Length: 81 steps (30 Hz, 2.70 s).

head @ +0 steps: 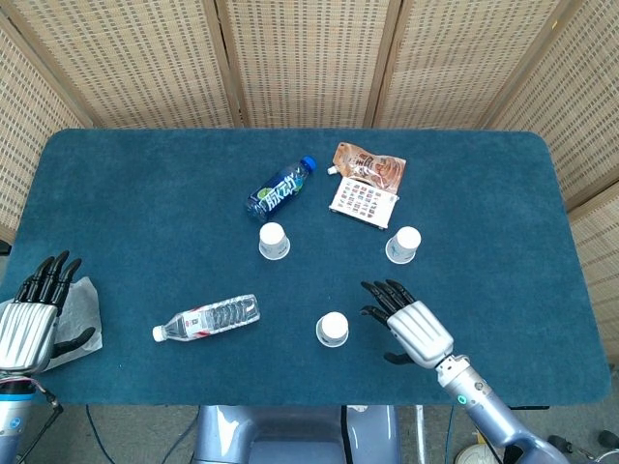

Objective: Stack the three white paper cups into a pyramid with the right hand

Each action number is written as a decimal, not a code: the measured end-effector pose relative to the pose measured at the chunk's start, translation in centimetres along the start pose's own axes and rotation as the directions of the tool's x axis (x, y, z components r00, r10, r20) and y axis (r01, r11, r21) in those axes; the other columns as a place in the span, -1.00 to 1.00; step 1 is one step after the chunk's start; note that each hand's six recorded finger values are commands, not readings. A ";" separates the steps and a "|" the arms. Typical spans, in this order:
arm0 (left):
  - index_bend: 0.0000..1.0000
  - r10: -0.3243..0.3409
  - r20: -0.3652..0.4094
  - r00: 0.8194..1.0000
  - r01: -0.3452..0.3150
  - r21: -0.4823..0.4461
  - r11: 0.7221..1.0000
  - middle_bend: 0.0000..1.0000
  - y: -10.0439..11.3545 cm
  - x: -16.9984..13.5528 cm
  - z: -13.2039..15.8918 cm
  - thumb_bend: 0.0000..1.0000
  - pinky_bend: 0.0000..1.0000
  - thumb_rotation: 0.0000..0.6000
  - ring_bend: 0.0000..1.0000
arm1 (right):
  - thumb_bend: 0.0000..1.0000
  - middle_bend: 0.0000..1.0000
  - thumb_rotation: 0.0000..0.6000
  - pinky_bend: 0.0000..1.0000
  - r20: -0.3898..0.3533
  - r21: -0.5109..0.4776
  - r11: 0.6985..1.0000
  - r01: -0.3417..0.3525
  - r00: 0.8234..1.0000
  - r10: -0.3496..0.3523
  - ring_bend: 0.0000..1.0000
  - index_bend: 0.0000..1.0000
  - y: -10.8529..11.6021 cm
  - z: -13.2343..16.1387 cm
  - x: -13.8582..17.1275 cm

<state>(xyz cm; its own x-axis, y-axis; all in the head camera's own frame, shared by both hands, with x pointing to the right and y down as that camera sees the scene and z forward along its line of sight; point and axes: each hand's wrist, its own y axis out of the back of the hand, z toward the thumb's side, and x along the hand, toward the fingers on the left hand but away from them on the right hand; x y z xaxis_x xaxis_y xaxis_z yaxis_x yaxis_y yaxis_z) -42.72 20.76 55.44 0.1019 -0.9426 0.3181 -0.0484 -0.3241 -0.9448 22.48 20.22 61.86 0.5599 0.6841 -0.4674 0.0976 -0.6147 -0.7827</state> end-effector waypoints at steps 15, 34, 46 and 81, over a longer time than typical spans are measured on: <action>-0.96 -0.015 0.003 1.000 0.015 -0.012 1.000 -1.00 -0.2 0.0 0.0 -0.78 -0.68 1.00 -1.00 | -0.68 -1.00 1.00 -0.77 -0.024 0.009 0.999 -0.038 0.999 0.038 -1.00 -0.38 -0.3 3.2 -3.6; -0.96 -0.051 -0.011 0.999 0.050 -0.024 0.998 -1.00 -0.9 0.6 -0.6 -0.78 -0.68 1.00 -1.00 | -0.68 -1.00 1.00 -0.77 -0.046 0.013 0.995 -0.102 0.994 0.102 -1.00 -0.41 -2.8 6.2 -8.3; -0.95 -0.059 -0.007 0.998 0.059 -0.022 0.998 -1.00 -1.1 0.7 -0.5 -0.78 -0.68 1.00 -1.00 | -0.68 -1.00 1.00 -0.73 -0.006 0.048 0.991 -0.121 0.993 0.122 -1.00 -0.29 -3.5 5.3 -9.1; -0.94 -0.058 0.005 0.998 0.058 -0.024 0.998 -1.00 -1.0 0.7 -0.2 -0.78 -0.68 1.00 -1.00 | -0.66 -0.80 1.00 -0.65 0.057 0.041 0.999 -0.005 0.998 0.003 -1.00 0.18 0.1 3.4 -10.1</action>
<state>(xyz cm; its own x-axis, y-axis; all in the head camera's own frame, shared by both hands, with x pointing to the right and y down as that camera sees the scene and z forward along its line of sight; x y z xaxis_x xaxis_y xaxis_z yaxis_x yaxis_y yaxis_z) -42.79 20.44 56.63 0.1096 -0.9218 0.3719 -0.0661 -0.3801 -0.9226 14.03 14.58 65.09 0.5123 0.7035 -0.4925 0.0606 -0.6017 -0.7964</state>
